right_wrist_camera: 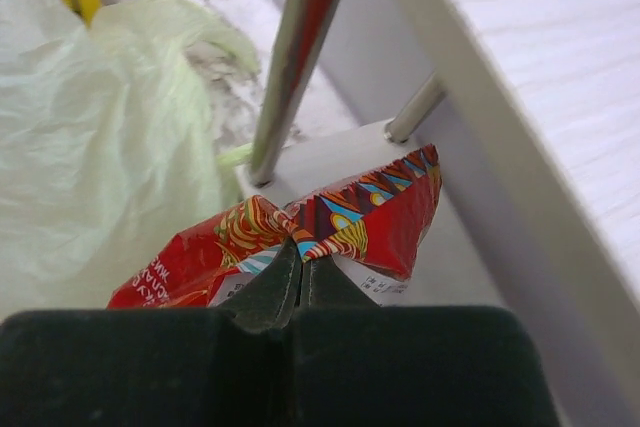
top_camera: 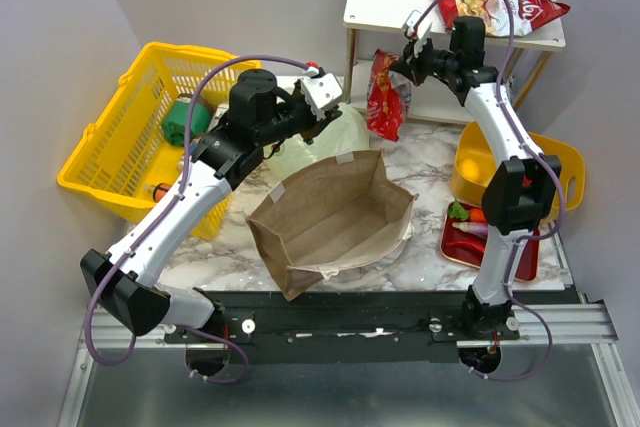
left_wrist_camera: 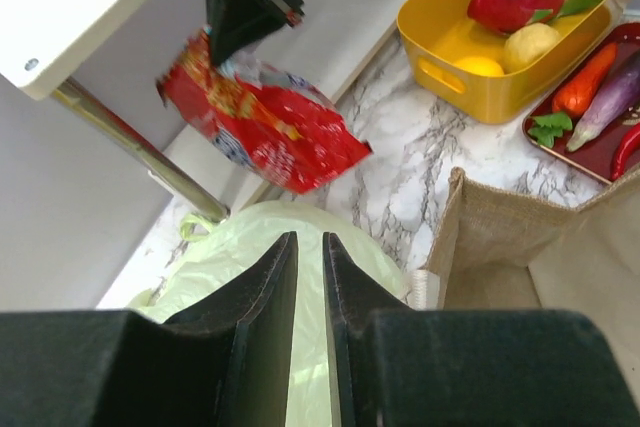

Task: Untie the knot of the grocery bags and take out the mixed food

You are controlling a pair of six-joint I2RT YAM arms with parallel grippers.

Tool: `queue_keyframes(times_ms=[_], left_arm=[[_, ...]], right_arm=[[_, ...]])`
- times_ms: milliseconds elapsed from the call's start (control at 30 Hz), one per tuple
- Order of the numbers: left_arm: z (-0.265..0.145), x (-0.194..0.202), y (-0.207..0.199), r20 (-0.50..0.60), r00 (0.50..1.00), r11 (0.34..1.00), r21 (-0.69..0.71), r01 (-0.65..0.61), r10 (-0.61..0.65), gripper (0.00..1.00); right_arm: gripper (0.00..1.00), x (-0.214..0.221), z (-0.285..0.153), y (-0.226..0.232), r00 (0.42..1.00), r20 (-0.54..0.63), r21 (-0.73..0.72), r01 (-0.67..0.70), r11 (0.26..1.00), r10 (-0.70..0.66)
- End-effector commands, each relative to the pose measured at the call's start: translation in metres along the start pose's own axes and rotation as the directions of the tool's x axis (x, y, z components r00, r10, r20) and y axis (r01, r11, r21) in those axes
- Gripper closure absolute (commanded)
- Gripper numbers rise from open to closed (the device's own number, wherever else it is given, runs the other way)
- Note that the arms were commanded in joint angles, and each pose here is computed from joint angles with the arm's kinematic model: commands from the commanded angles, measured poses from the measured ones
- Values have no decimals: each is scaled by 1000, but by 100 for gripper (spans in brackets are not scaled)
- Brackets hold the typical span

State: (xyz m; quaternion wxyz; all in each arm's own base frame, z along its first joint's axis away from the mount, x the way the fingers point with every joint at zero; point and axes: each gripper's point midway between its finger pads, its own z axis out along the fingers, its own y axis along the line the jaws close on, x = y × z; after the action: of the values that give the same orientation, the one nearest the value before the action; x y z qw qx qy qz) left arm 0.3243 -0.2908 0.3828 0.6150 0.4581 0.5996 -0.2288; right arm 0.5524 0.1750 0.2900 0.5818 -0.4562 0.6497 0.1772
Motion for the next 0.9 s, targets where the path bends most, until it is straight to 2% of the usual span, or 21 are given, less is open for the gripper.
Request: queue_keyframes(times_ms=[0, 33, 67, 100, 133, 167, 200, 233, 267, 333, 433, 567, 667, 767, 800, 833, 867], left_arm=[[0, 3, 3, -50, 999, 1000, -1, -8, 8, 72], [0, 3, 3, -50, 999, 1000, -2, -6, 6, 71], [1, 5, 3, -55, 998, 1000, -3, -5, 4, 71], [2, 3, 5, -52, 999, 1000, -6, -6, 6, 71], [3, 3, 5, -54, 999, 1000, -5, -5, 5, 71], [4, 6, 5, -64, 998, 1000, -3, -1, 1, 71], [5, 4, 6, -60, 998, 1000, -4, -3, 3, 71], [5, 4, 6, -63, 998, 1000, -3, -2, 2, 71], [6, 5, 5, -64, 998, 1000, 2, -2, 2, 71], [6, 3, 6, -63, 998, 1000, 2, -4, 4, 71], [6, 3, 7, -64, 998, 1000, -1, -7, 7, 71], [6, 4, 5, -58, 998, 1000, 5, 1, -1, 70], [6, 3, 4, -51, 999, 1000, 6, 8, -8, 70], [4, 1, 4, -41, 999, 1000, -2, 3, -3, 69], [4, 3, 4, -46, 999, 1000, -2, 4, -4, 69], [3, 2, 4, -42, 999, 1000, -5, 3, -3, 68], [1, 1, 4, -37, 999, 1000, -8, -1, 1, 67]], right_arm=[[100, -59, -11, -66, 898, 57, 235, 412, 880, -435], [100, -70, -15, -81, 860, 53, 323, 466, 824, -507], [100, -38, -14, -90, 865, -35, 366, 477, 799, -500], [100, -27, -15, -97, 857, -70, 402, 492, 772, -510], [100, -33, -22, -110, 828, -84, 483, 520, 704, -554], [100, 9, -19, -114, 813, -196, 492, 566, 662, -549], [100, 20, -21, -119, 790, -238, 520, 594, 614, -565], [100, 19, -28, -127, 755, -269, 570, 626, 533, -599], [100, 35, -32, -132, 718, -343, 559, 674, 483, -605], [100, 65, -38, -135, 715, -389, 547, 687, 478, -581], [100, 82, -50, -148, 756, -426, 564, 651, 507, -497], [100, 91, -61, -154, 769, -456, 585, 639, 500, -448], [96, 104, -70, -162, 772, -502, 593, 636, 495, -390], [83, 117, -85, -168, 811, -507, 619, 578, 531, -292], [69, 119, -89, -167, 822, -502, 617, 559, 554, -270], [63, 134, -92, -161, 825, -519, 590, 535, 605, -223], [58, 131, -91, -154, 838, -500, 576, 511, 638, -219]])
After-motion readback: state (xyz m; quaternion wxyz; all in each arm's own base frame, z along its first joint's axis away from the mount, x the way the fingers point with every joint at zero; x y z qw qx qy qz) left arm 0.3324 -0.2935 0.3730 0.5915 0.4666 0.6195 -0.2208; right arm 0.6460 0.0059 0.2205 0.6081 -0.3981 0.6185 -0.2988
